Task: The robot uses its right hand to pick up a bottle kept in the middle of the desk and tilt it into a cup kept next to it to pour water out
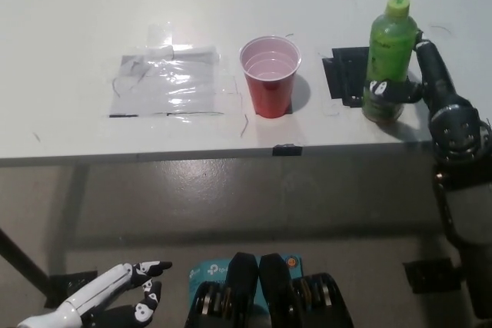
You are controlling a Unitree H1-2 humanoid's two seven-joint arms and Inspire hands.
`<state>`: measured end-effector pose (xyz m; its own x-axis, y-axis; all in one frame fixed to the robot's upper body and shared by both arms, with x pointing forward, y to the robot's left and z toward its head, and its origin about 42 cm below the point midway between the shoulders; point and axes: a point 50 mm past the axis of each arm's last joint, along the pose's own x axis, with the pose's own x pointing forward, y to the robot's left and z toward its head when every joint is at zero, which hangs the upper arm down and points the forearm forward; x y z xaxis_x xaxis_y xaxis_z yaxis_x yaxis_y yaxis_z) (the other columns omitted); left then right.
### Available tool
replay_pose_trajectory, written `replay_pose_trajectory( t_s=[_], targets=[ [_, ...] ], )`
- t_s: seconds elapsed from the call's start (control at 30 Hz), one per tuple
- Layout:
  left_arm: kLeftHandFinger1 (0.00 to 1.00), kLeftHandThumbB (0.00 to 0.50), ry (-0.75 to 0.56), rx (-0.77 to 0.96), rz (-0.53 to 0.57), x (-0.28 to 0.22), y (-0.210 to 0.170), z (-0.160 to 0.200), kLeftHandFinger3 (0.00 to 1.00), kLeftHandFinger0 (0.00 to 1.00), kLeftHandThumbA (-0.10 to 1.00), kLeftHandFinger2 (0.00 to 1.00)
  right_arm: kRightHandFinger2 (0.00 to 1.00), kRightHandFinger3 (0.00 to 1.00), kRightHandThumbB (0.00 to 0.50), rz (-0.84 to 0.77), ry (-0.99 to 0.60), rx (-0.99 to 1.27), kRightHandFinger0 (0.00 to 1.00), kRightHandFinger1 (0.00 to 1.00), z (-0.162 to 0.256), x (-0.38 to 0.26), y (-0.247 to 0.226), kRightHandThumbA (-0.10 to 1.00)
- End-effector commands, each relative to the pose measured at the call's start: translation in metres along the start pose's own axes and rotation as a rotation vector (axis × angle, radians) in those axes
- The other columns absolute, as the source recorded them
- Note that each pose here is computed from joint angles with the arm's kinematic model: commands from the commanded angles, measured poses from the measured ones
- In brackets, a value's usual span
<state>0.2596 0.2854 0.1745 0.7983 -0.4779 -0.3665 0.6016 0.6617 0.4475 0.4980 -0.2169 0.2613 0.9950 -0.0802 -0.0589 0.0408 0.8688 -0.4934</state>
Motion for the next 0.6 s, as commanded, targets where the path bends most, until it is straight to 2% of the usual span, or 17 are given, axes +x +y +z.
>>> replay_pose_trajectory(
  t_s=[0.0,0.27,0.37,0.4,0.47,0.5,0.53,0.57],
  targets=[
    [1.00,0.339,-0.017,0.022,-0.013,-0.003,-0.001,0.007,1.00,1.00,1.00,1.00,1.00,1.00,0.500,-0.076,-0.057,0.088,1.00,1.00,0.036,0.013,-0.007,0.76],
    [1.00,0.343,-0.025,0.026,-0.015,-0.003,-0.003,0.005,1.00,1.00,1.00,1.00,1.00,1.00,0.500,-0.056,-0.045,0.097,1.00,1.00,0.042,0.016,0.026,0.76],
    [1.00,0.334,-0.012,0.020,-0.022,-0.004,-0.005,0.005,1.00,1.00,1.00,1.00,1.00,1.00,0.455,-0.034,-0.033,0.108,1.00,1.00,0.032,0.012,0.038,0.71],
    [1.00,0.340,-0.013,0.018,-0.020,-0.004,-0.005,0.005,1.00,1.00,1.00,1.00,1.00,1.00,0.428,-0.020,-0.040,0.139,1.00,1.00,0.031,0.011,0.040,0.64],
    [1.00,0.345,-0.016,0.016,-0.017,-0.003,-0.005,0.004,1.00,1.00,1.00,1.00,1.00,1.00,0.391,0.010,-0.048,0.197,1.00,1.00,0.027,0.010,0.044,0.59],
    [1.00,0.352,-0.015,0.022,-0.019,-0.004,-0.005,0.005,1.00,1.00,1.00,1.00,0.94,1.00,0.309,0.010,-0.065,0.253,0.90,0.86,0.023,0.009,0.046,0.40],
    [1.00,0.354,-0.014,0.025,-0.019,-0.003,-0.005,0.005,1.00,1.00,1.00,1.00,0.86,1.00,0.329,0.003,-0.071,0.282,0.63,0.70,0.021,0.009,0.048,0.40],
    [1.00,0.352,-0.011,0.028,-0.021,-0.003,-0.005,0.005,1.00,1.00,1.00,1.00,0.81,1.00,0.295,-0.006,-0.072,0.309,0.48,0.59,0.019,0.008,0.048,0.32]
  ],
)
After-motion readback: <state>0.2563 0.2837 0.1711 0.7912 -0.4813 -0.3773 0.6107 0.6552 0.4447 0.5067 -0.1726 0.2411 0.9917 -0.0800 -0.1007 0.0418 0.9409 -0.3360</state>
